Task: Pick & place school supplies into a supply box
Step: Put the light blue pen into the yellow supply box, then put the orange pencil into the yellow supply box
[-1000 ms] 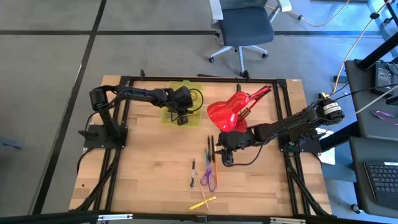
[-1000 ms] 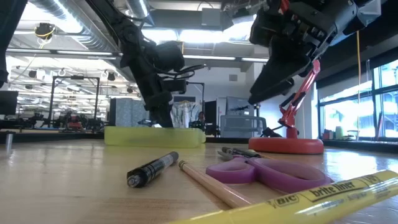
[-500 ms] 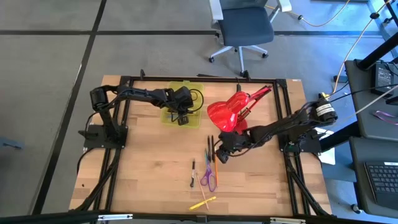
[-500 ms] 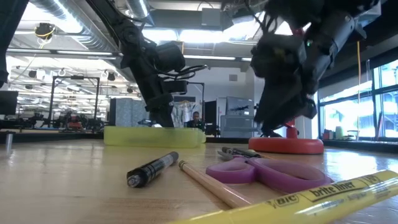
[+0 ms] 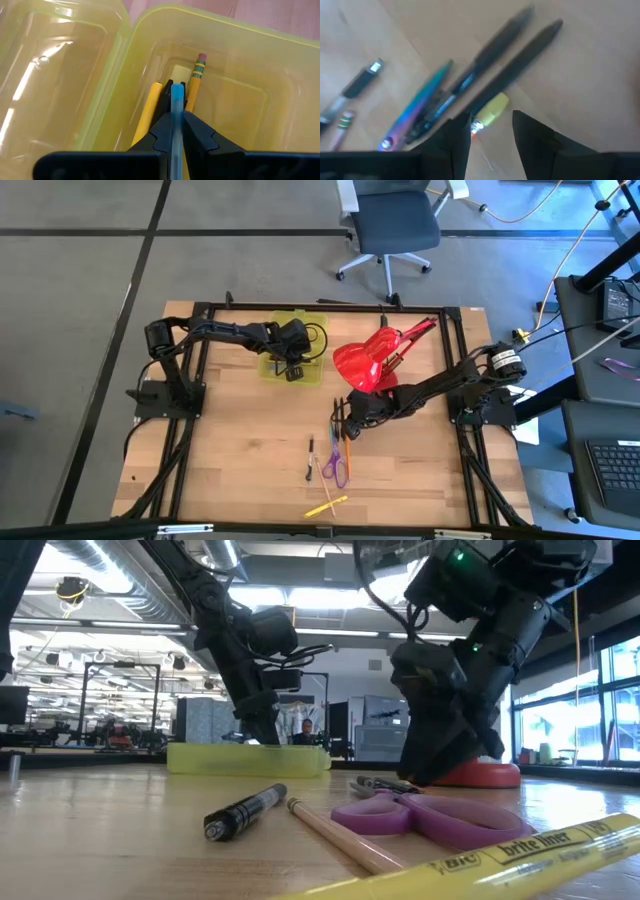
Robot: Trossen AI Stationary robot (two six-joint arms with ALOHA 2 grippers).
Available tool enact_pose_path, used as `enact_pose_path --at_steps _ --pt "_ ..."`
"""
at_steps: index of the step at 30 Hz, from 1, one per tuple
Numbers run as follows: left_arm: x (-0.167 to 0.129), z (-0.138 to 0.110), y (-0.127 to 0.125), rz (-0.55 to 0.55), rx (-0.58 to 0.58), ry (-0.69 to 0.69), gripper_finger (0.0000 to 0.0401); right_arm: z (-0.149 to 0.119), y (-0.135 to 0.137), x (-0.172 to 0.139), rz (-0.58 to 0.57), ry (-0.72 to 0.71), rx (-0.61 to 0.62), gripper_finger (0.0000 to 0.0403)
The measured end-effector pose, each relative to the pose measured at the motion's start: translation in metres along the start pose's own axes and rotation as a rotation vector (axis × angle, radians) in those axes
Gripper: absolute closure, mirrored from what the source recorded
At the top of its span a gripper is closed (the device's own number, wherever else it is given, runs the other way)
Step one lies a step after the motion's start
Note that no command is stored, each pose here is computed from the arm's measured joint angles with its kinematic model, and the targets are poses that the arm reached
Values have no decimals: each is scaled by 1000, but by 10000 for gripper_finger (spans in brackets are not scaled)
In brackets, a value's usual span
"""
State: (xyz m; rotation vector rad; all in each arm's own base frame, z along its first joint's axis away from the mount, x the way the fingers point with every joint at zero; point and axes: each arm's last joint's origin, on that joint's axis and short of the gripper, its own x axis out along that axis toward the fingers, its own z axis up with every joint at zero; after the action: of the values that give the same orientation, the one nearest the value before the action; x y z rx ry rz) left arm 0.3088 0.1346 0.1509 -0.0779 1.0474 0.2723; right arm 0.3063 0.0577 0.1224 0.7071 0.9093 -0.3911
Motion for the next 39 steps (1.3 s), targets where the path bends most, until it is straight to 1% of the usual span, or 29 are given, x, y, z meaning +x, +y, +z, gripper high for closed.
enact_pose_path --at_steps 4,10,12,17,25,29,36,39 --pt "0 0 0 0 0 0 381 4 6 5 -29 24 -9 254" --pt "0 0 0 -1 0 4 381 9 15 10 -155 102 -55 254" --pt "0 0 0 -1 1 5 381 11 18 11 -177 119 -70 254" --pt "0 -4 -1 -11 25 39 381 14 22 12 -183 129 -108 254" --pt "0 -4 -1 -5 7 38 378 13 20 12 -197 143 -117 254" --pt "0 -3 -1 -2 7 33 356 12 20 12 -199 147 -121 254" --pt "0 -3 -1 -3 7 28 281 12 19 12 -205 159 -122 254" --pt "0 -3 -1 -2 7 29 261 11 19 12 -210 163 -123 254"
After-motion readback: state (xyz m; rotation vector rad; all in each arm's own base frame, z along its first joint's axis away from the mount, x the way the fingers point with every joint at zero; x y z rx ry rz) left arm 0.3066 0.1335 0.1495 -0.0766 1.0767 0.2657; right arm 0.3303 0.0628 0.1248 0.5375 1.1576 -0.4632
